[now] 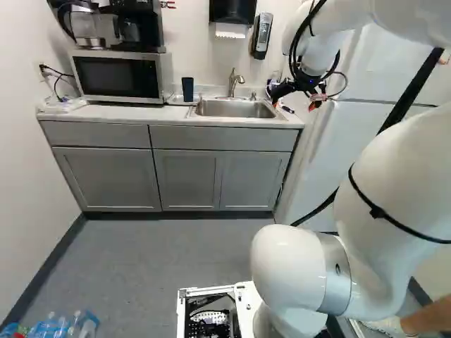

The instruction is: Rinse the cup and place it in the tray

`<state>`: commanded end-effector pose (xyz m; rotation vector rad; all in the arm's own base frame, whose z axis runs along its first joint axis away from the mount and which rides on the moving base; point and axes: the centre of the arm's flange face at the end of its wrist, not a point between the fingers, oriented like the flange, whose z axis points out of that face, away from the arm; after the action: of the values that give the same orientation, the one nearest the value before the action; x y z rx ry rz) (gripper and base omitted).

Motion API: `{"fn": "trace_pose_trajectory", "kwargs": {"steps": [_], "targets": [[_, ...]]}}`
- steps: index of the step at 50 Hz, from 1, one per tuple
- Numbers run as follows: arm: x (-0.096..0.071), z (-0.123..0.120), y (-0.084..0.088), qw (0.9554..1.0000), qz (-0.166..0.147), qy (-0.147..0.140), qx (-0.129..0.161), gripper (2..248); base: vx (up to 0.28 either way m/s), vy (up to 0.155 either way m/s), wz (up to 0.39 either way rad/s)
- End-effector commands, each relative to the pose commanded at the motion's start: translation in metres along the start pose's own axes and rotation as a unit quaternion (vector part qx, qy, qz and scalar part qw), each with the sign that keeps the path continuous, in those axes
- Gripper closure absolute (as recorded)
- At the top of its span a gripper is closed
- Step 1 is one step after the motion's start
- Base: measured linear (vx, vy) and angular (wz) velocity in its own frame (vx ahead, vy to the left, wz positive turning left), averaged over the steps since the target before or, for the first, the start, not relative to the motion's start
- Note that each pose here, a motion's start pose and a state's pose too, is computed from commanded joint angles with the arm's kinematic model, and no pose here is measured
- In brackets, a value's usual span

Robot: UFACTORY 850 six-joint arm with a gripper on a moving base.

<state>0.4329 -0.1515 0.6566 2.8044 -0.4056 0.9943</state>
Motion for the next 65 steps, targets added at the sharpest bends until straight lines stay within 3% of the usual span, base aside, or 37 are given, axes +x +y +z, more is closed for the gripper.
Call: {"fn": "trace_pose_trajectory", "kwargs": {"steps": [36,65], "targets": [[-0.002,0.002,-0.002,1.0,-0.001,0.003,0.001,3,0.001,0.0,0.0],[-0.021,0.019,-0.014,0.9997,-0.009,0.023,0.009,3,0.0,0.0,0.0]]}}
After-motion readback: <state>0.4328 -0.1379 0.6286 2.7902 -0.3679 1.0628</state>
